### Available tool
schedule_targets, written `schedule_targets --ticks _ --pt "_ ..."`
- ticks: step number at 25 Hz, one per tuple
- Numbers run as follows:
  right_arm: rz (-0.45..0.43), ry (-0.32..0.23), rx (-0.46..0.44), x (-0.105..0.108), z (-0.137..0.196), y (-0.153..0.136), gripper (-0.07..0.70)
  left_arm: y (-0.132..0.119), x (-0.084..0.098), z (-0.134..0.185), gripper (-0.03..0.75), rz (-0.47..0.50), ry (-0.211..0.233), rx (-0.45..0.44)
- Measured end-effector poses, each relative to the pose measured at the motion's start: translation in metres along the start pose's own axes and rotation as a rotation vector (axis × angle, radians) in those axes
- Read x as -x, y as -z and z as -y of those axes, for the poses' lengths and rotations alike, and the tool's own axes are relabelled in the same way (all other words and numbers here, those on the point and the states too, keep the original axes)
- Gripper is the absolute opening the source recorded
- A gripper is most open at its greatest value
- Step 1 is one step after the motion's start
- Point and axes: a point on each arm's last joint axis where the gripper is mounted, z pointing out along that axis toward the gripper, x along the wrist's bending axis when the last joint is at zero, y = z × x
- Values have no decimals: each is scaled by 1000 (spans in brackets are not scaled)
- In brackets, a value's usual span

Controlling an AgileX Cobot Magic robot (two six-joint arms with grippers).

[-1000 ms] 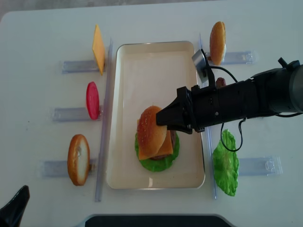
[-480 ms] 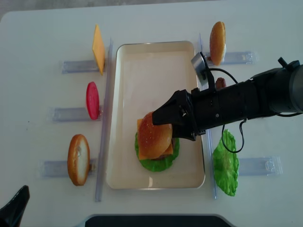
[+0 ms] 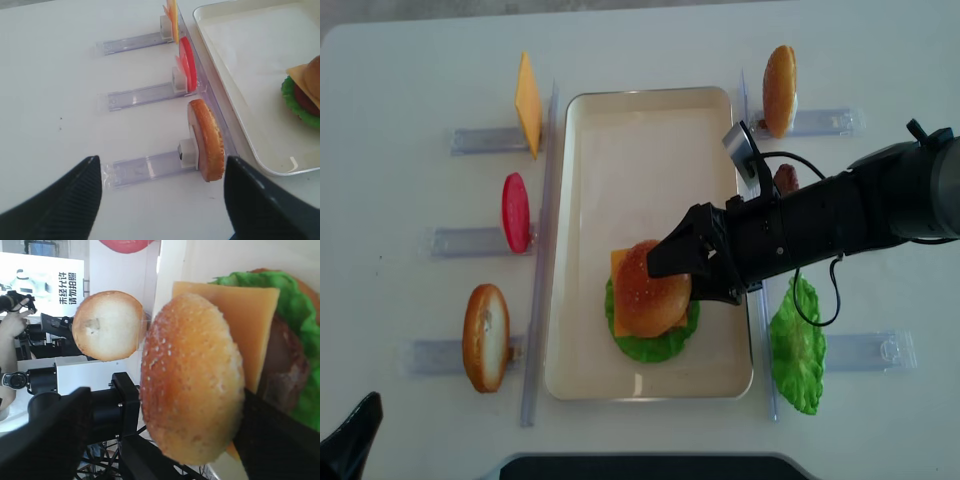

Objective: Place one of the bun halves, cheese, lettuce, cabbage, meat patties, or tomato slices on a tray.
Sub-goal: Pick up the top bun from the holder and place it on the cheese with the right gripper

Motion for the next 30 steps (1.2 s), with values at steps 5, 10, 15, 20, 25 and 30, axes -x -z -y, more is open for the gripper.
schedule_targets --ticks 5,10,15,20,25,30 --pt "26 -2 -11 2 0 0 533 0 0 0 580 0 0 0" --pt "28 5 -18 1 1 0 533 0 0 0 580 0 0 0" --pt "43 54 -21 -8 2 4 533 0 0 0 580 0 0 0" --pt "75 115 -30 -31 -2 8 533 0 0 0 580 0 0 0" --pt "170 131 -79 -36 -6 7 533 0 0 0 580 0 0 0" --pt "237 129 -101 -34 -7 9 533 0 0 0 580 0 0 0"
